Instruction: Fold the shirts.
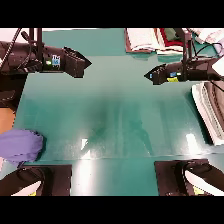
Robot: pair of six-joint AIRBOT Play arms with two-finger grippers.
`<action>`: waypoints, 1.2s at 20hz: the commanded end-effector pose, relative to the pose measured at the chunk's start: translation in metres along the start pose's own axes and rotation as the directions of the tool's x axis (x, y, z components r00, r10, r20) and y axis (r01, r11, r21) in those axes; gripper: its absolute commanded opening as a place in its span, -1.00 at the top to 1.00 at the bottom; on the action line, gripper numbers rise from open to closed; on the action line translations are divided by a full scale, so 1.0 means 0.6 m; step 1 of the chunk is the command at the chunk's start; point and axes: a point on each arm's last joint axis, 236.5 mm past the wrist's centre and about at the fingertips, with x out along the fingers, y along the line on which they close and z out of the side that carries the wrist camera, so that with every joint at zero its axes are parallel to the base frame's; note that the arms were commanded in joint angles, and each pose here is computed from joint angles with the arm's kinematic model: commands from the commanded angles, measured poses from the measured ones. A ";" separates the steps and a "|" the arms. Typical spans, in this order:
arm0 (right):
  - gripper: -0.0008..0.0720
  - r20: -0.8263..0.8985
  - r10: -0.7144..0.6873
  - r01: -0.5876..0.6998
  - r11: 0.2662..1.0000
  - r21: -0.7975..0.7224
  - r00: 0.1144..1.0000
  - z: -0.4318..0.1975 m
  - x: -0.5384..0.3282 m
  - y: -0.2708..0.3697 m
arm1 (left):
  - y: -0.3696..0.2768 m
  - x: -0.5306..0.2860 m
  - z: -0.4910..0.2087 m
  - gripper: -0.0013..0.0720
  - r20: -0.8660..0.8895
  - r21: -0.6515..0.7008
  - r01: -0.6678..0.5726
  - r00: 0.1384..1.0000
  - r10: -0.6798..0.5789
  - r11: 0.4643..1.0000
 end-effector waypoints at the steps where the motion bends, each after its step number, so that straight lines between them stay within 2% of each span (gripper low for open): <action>1: 0.93 0.000 0.001 -0.001 1.000 0.000 1.000 0.000 0.000 0.001 | 0.000 0.000 0.000 0.89 0.000 0.000 0.000 1.000 0.000 1.000; 13: 0.93 -0.001 0.002 -0.002 1.000 0.000 1.000 0.000 0.000 0.001 | 0.000 0.000 0.000 0.89 0.001 -0.001 0.001 1.000 -0.001 1.000; 15: 0.92 -0.004 0.002 -0.002 1.000 0.000 1.000 -0.001 0.000 0.001 | 0.002 -0.001 0.023 0.89 0.059 0.002 -0.007 0.998 0.006 1.000; 17: 0.93 -0.011 0.005 -0.005 1.000 0.000 1.000 -0.004 0.000 0.002 | 0.039 -0.017 0.023 0.89 0.053 0.013 -0.081 0.995 0.081 0.997; 20: 0.93 -0.033 0.012 -0.012 1.000 0.000 0.999 -0.013 0.000 0.005 | 0.156 -0.096 -0.057 0.89 -0.132 -0.053 -0.293 0.950 0.284 0.955; 22: 0.93 -0.048 0.017 -0.017 1.000 0.000 0.999 -0.019 0.000 0.007 | 0.228 -0.164 -0.134 0.89 -0.251 -0.090 -0.441 0.878 0.408 0.893; 24: 0.93 -0.047 0.017 -0.017 1.000 0.000 0.999 -0.018 0.000 0.007 | 0.292 -0.234 -0.241 0.89 -0.410 -0.084 -0.602 0.747 0.523 0.794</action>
